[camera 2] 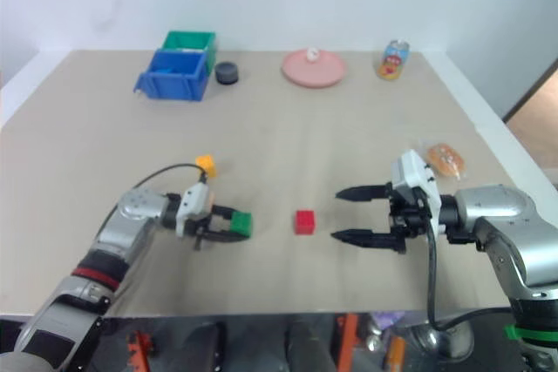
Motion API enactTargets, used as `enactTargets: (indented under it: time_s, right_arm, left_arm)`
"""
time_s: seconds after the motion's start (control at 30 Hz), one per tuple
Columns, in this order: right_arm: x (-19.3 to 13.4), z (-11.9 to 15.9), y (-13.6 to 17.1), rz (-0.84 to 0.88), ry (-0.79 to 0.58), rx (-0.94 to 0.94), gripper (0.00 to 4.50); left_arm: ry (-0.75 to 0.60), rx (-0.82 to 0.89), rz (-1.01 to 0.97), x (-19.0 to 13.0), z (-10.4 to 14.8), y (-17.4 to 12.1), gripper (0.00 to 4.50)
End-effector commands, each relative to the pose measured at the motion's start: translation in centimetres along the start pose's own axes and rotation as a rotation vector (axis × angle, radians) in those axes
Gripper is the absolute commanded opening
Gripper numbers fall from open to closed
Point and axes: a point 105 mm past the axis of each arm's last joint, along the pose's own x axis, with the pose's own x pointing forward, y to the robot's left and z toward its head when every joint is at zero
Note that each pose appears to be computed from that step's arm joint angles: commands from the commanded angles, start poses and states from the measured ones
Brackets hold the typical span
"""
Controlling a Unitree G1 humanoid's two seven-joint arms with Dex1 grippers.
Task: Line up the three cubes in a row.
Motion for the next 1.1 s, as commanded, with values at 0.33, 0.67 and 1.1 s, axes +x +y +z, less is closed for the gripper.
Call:
enactTargets:
  time_s: [0.33, 0.67, 1.1]
  right_arm:
    - [0.12, 0.91, -0.1, 0.011, -0.017, -0.044, 3.93]
    - [0.09, 0.88, -0.12, 0.004, -0.018, -0.044, 3.93]
    - [0.2, 0.88, -0.3, -0.001, -0.022, -0.046, 3.93]
  left_arm:
    - [-0.01, 0.004, 0.004, 0.51, 0.03, -0.28, 1.33]
    - [0.0, 0.013, -0.015, 0.91, -0.01, -0.42, 1.33]
    - [-0.014, 0.026, 0.004, 0.92, 0.77, -0.07, 4.45]
